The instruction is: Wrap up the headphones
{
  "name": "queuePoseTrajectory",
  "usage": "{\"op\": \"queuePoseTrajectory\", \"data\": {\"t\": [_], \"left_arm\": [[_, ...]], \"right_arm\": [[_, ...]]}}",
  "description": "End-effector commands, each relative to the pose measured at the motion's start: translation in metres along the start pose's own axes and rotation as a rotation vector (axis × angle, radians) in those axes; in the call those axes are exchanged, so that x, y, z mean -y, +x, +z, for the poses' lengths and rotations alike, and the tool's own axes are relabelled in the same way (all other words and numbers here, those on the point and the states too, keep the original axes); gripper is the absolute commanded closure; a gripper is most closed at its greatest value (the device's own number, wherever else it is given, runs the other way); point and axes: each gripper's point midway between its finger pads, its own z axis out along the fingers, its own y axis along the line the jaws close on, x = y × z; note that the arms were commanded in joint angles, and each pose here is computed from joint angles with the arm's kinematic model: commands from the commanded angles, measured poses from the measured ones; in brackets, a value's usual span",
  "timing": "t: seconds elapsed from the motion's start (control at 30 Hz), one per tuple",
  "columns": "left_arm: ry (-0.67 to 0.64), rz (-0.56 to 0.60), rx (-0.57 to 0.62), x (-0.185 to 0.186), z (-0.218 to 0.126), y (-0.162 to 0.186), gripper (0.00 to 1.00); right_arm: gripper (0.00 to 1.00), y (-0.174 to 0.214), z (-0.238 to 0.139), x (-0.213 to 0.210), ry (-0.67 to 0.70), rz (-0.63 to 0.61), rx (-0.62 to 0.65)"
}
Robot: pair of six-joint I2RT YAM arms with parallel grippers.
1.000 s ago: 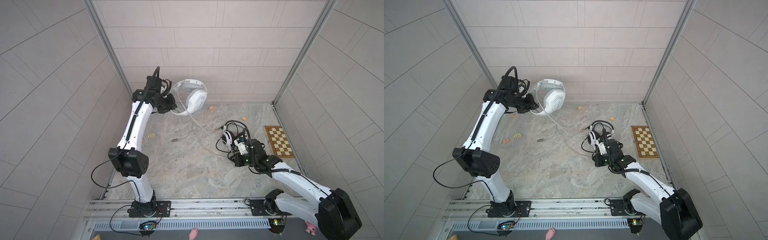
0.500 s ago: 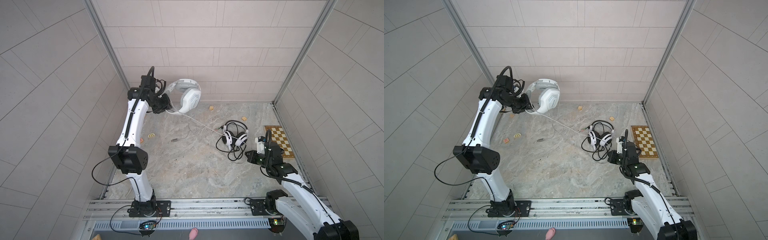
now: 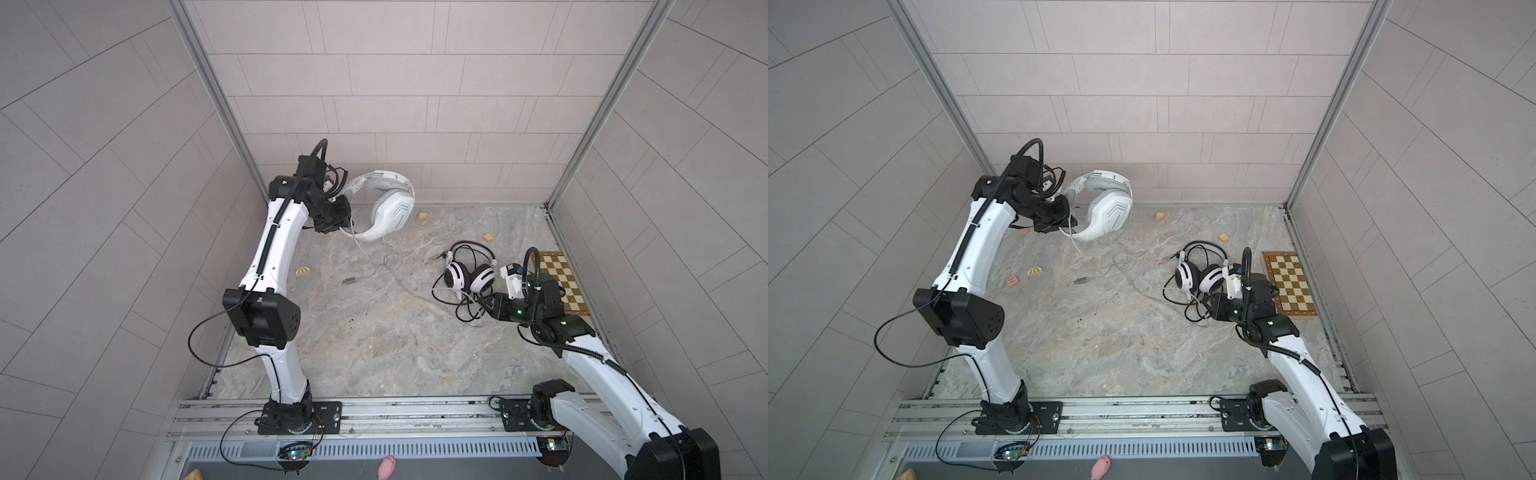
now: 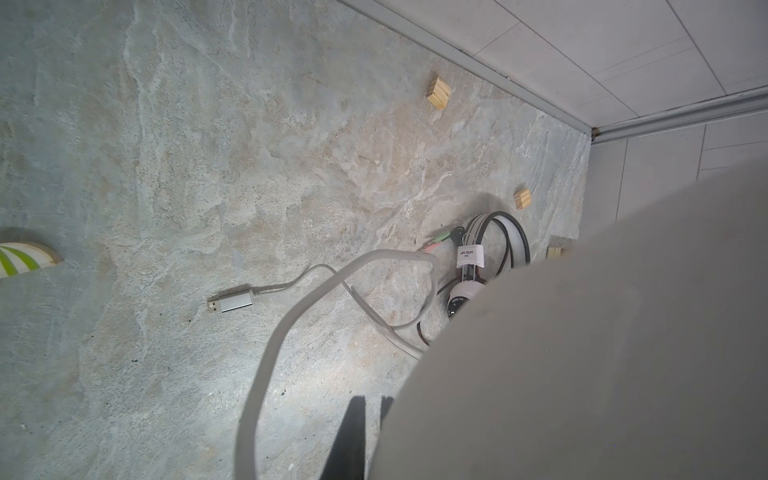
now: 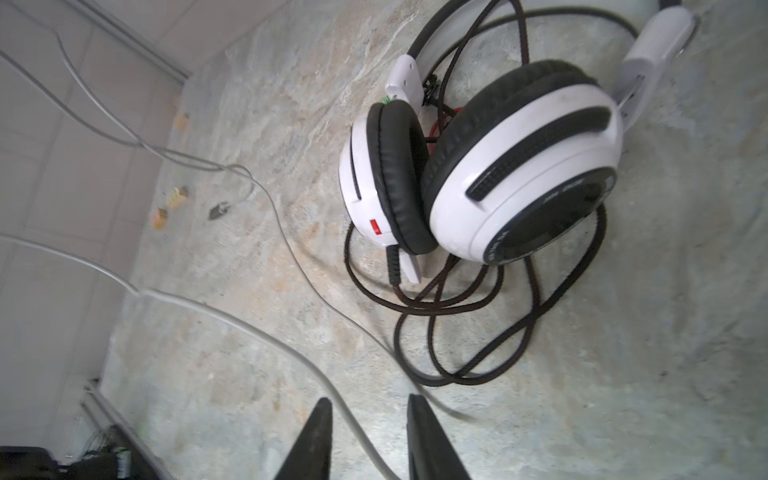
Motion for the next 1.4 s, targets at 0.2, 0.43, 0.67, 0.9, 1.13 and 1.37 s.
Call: {"op": "queuePoseTrajectory", "data": {"t": [0.2, 0.43, 0.67, 0.9, 1.13, 1.37], "left_arm": [[-0.044, 0.167, -0.091, 0.026, 0.008, 0.035, 1.00], [-0.136, 0.280, -0.125, 0.025, 0.010, 0.055, 1.00], [-0.055, 0.299, -0.156, 0.038, -0.001, 0.068, 1.00], [-0.006, 0.334, -0.157, 0.047, -0.013, 0.077, 1.00], [0.002, 0.331, -0.155, 0.047, -0.016, 0.080, 1.00], [0.022, 0.325, -0.154, 0.050, -0.017, 0.081, 1.00]], "right_arm": [[0.52, -0.028, -0.015, -0.052, -0.137, -0.148, 0.036], [0.51, -0.040, -0.024, -0.121, -0.284, -0.308, 0.060], [0.46, -0.069, 0.017, -0.099, -0.257, -0.218, 0.088], [0.43, -0.080, 0.076, -0.158, -0.586, -0.225, -0.008], [0.40, -0.063, 0.085, -0.215, -0.781, -0.304, -0.087], [0.38, -0.054, 0.115, -0.227, -0.765, -0.297, -0.121]]}}
